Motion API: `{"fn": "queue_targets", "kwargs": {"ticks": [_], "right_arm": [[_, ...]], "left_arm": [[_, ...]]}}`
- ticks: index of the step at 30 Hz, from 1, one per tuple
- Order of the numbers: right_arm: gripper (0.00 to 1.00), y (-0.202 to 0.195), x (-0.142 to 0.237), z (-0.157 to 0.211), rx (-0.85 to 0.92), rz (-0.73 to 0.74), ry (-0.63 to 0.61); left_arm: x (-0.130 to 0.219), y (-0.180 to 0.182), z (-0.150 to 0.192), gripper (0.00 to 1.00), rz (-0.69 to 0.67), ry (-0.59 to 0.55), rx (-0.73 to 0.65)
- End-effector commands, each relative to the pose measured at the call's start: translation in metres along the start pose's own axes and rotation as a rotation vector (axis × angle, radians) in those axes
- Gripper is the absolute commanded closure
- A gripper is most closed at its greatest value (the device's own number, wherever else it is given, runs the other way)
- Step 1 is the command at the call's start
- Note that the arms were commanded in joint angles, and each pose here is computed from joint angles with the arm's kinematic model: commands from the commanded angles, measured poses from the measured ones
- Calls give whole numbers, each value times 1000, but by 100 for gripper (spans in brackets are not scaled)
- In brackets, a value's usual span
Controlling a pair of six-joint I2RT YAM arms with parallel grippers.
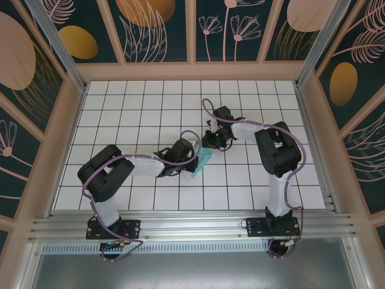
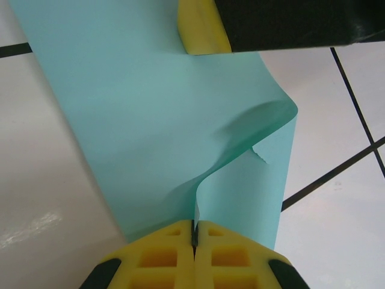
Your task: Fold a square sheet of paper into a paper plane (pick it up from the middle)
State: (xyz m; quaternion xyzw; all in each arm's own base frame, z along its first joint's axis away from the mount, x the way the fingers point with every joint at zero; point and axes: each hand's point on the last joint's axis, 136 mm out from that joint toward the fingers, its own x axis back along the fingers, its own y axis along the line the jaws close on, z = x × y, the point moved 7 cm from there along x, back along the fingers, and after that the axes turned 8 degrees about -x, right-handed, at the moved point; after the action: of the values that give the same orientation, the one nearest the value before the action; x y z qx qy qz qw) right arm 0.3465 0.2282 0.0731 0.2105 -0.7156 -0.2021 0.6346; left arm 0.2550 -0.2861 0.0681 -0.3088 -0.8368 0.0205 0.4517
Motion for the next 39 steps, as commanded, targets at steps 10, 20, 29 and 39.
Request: {"fn": "queue_targets", "kwargs": {"ticks": [10,20,29,39], "right_arm": [[92,24,69,-8,-18,-66,-166],[100,6,65,62,-126,-245,-86],[98,19,45,68,-107,-288,-21],[98,7,21,67,-122,-235,20]], "left_arm": [[-4,13,20,100,-46,52,17],[-5,11,18,100,-37,55,15],[-6,10,17,100,-33,60,16],[-5,10,18,100,-34,64,14]]}}
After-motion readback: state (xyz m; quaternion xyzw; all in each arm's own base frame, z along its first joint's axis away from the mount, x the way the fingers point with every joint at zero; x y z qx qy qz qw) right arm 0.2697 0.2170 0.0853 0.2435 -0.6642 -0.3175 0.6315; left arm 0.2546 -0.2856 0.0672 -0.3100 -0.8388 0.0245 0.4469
